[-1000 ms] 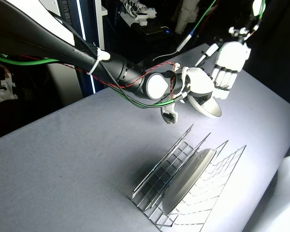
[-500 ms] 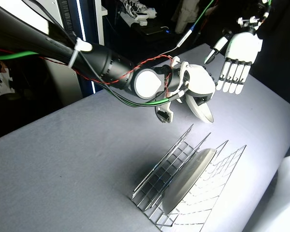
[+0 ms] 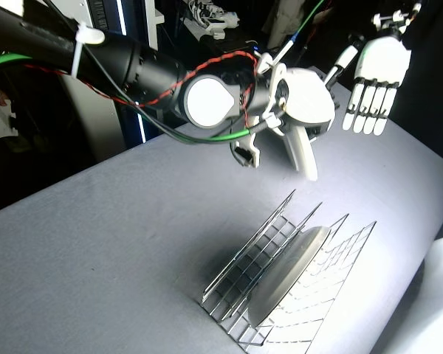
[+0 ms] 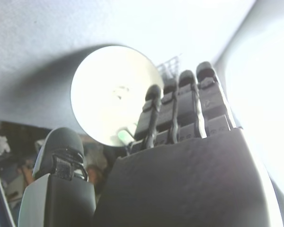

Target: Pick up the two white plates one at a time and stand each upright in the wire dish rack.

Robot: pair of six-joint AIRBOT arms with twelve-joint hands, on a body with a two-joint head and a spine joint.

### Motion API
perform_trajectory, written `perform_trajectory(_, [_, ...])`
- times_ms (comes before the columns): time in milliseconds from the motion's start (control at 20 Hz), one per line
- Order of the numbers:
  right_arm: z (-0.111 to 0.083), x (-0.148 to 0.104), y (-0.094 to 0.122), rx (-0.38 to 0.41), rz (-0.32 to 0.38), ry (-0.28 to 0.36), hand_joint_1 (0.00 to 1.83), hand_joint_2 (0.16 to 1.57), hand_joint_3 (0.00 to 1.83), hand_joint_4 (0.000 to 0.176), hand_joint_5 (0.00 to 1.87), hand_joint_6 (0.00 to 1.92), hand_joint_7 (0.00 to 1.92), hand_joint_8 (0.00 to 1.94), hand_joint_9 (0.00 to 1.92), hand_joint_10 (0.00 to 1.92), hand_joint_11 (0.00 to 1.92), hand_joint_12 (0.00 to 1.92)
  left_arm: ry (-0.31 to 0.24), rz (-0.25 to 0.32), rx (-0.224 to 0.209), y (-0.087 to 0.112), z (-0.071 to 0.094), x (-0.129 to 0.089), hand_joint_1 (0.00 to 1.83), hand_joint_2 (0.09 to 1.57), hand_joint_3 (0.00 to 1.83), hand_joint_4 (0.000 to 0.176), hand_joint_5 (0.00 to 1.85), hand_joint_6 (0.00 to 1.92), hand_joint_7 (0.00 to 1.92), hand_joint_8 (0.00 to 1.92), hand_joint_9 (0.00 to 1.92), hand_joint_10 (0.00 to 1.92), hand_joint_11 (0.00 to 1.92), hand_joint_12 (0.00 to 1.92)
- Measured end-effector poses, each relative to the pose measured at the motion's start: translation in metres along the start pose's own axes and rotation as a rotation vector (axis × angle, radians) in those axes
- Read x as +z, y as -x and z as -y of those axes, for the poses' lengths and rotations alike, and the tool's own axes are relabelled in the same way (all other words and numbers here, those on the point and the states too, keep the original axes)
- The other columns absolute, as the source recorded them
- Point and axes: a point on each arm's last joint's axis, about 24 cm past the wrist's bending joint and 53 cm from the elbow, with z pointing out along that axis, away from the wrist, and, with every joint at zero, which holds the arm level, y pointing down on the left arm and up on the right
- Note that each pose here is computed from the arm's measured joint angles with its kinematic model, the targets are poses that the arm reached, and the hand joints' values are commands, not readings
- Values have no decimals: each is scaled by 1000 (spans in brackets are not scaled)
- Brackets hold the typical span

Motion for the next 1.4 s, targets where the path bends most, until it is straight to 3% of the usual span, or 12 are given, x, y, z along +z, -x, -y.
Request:
perform_trajectory(50, [-2, -4, 6, 9, 13, -4, 1390, 1071, 0, 0, 956, 948, 1080, 764, 1073, 967, 989, 969, 10, -7, 4, -1, -6, -3, 0, 1208, 6, 0, 0, 0, 0, 0, 0, 0, 0, 0])
perform_trajectory(250, [-8, -16, 17, 52, 44, -11, 1390, 1067, 0, 0, 962, 924, 1091, 769, 1072, 961, 995, 962, 28, 19, -19, 5, -12, -6, 0, 1222, 11, 0, 0, 0, 0, 0, 0, 0, 0, 0])
perform_trajectory(650, [-13, -33, 61, 282, 191, -13, 1388, 1072, 0, 0, 952, 977, 1080, 749, 1069, 968, 976, 949, 3, 13, -20, 4, -3, -2, 0, 1218, 5, 0, 0, 0, 0, 0, 0, 0, 0, 0])
perform_trajectory(700, [-11, -35, 67, 319, 211, -17, 1475, 1059, 1, 0, 961, 897, 1090, 680, 1085, 839, 945, 1322, 3, 13, -20, 4, -3, -2, 0, 1217, 4, 0, 0, 0, 0, 0, 0, 0, 0, 0])
perform_trajectory(750, [-11, -37, 72, 347, 229, -17, 1409, 1058, 2, 0, 973, 903, 1108, 706, 1094, 915, 960, 1091, 0, 12, -22, 4, -2, -2, 0, 1217, 4, 0, 12, 5, 0, 0, 0, 0, 0, 0])
perform_trajectory(800, [-10, -39, 78, 378, 246, -16, 1481, 1051, 0, 0, 978, 839, 1121, 643, 1116, 795, 941, 1349, 0, 12, -23, 4, -2, -2, 0, 1220, 5, 0, 16, 6, 0, 0, 0, 0, 0, 0])
perform_trajectory(850, [-10, -40, 80, 384, 253, -15, 1409, 1060, 6, 0, 958, 919, 1093, 733, 1104, 899, 952, 1083, 0, 13, -24, 4, -2, -2, 0, 1217, 3, 0, 18, 6, 0, 0, 0, 0, 0, 0])
perform_trajectory(900, [-7, -42, 82, 405, 264, -20, 1479, 1059, 2, 0, 955, 895, 1082, 704, 1097, 816, 934, 1351, 0, 13, -30, 4, -2, -2, 0, 1217, 3, 0, 13, 4, 0, 0, 0, 0, 0, 0])
perform_trajectory(1200, [8, -57, 100, 505, 333, -54, 1497, 1057, 1, 0, 942, 871, 1097, 675, 1115, 781, 921, 1437, 2, 14, -34, 4, -2, -2, 0, 1214, 0, 0, 0, 0, 0, 0, 0, 0, 0, 0])
perform_trajectory(1250, [10, -59, 102, 511, 339, -61, 1413, 1063, 3, 0, 948, 926, 1087, 744, 1108, 894, 945, 1116, 2, 13, -34, 4, -2, -1, 0, 1218, 2, 0, 3, 1, 0, 0, 0, 0, 0, 0])
perform_trajectory(1300, [12, -61, 104, 523, 348, -63, 1480, 1057, 4, 0, 954, 873, 1079, 706, 1113, 808, 931, 1368, 2, 12, -33, 4, -2, -1, 0, 1219, 2, 0, 26, 10, 0, 0, 0, 0, 1, 0])
perform_trajectory(1400, [15, -67, 110, 554, 371, -72, 1498, 1057, 0, 0, 961, 868, 1108, 648, 1103, 793, 920, 1427, 2, 13, -34, 4, -2, -1, 0, 1225, 5, 0, 4, 1, 0, 0, 0, 0, 0, 0])
